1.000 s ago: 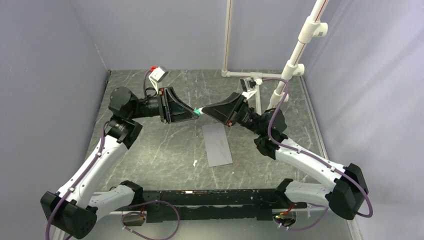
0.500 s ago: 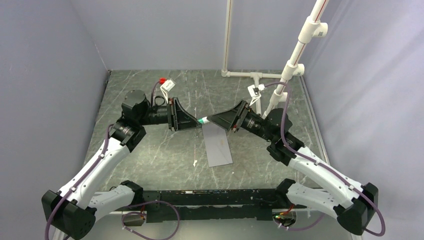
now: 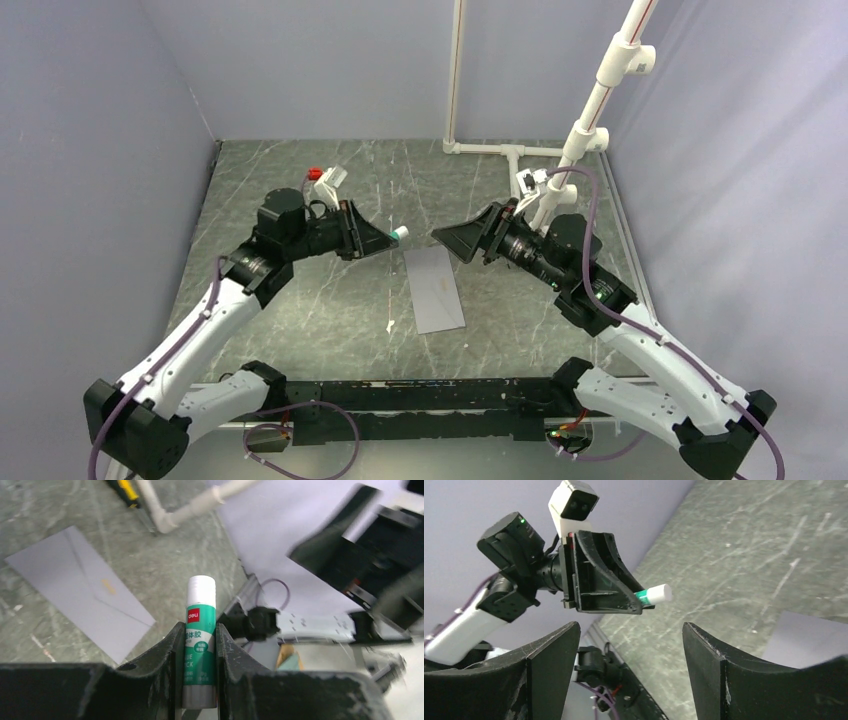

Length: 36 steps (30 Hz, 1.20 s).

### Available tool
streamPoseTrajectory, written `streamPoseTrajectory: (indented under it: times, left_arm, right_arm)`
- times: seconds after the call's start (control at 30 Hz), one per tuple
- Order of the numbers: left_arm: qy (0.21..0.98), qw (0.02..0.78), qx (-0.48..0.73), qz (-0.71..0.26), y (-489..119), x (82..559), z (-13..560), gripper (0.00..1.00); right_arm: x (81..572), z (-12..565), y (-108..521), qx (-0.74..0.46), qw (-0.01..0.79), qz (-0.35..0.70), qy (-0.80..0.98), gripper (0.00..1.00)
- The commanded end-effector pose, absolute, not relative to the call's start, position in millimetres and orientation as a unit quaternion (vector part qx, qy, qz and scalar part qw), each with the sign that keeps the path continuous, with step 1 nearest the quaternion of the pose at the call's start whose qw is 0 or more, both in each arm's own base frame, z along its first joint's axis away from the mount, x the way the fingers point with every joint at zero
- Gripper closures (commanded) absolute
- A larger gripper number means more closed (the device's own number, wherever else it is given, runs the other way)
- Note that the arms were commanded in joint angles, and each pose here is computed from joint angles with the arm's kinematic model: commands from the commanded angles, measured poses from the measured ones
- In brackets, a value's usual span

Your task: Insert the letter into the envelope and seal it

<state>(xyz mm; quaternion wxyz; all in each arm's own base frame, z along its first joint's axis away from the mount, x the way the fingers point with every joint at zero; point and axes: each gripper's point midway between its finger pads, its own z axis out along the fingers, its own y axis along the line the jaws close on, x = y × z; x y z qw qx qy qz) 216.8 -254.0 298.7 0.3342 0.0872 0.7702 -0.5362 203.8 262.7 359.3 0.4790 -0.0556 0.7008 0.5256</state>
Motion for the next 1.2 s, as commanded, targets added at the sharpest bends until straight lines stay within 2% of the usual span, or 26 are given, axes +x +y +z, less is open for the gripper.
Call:
streamPoseTrajectory:
  times: [0.0, 0.2, 0.53, 0.73, 0.97, 1.17]
  left_arm:
    - [0.806, 0.378, 0.001, -0.456, -257.0, 261.7, 262.7, 0.98]
    - [0.833, 0.397, -0.064, -0.38, -285.5, 309.1, 209.0, 0.98]
    - [0.835, 0.443, -0.053, -0.321, -373.3, 377.5, 144.0, 0.97]
    - [0.844, 0.459, -0.077, -0.267, -410.2, 401.9, 95.3, 0.98]
    - [0.861, 0.438, -0.102, -0.238, -419.3, 399.1, 49.5, 0.97]
    - [0.883, 0.397, -0.115, -0.225, -421.4, 388.9, 25.5, 0.78]
  right_arm:
    - [211.9, 361.8, 246.8, -0.078, 0.523, 0.464, 0.711, 0.23]
    - [233.6, 335.0, 222.1, -0.008, 0.521, 0.382, 0.763, 0.28]
    - [229.5, 346.6, 180.6, 0.022, 0.54, 0.305, 0.784, 0.29]
    - [225.0, 342.5, 170.9, 0.037, 0.534, 0.293, 0.793, 0.31]
    - [219.9, 333.0, 162.4, 0.053, 0.527, 0.285, 0.799, 0.31]
    - [217.2, 330.4, 160.4, 0.059, 0.524, 0.289, 0.799, 0.31]
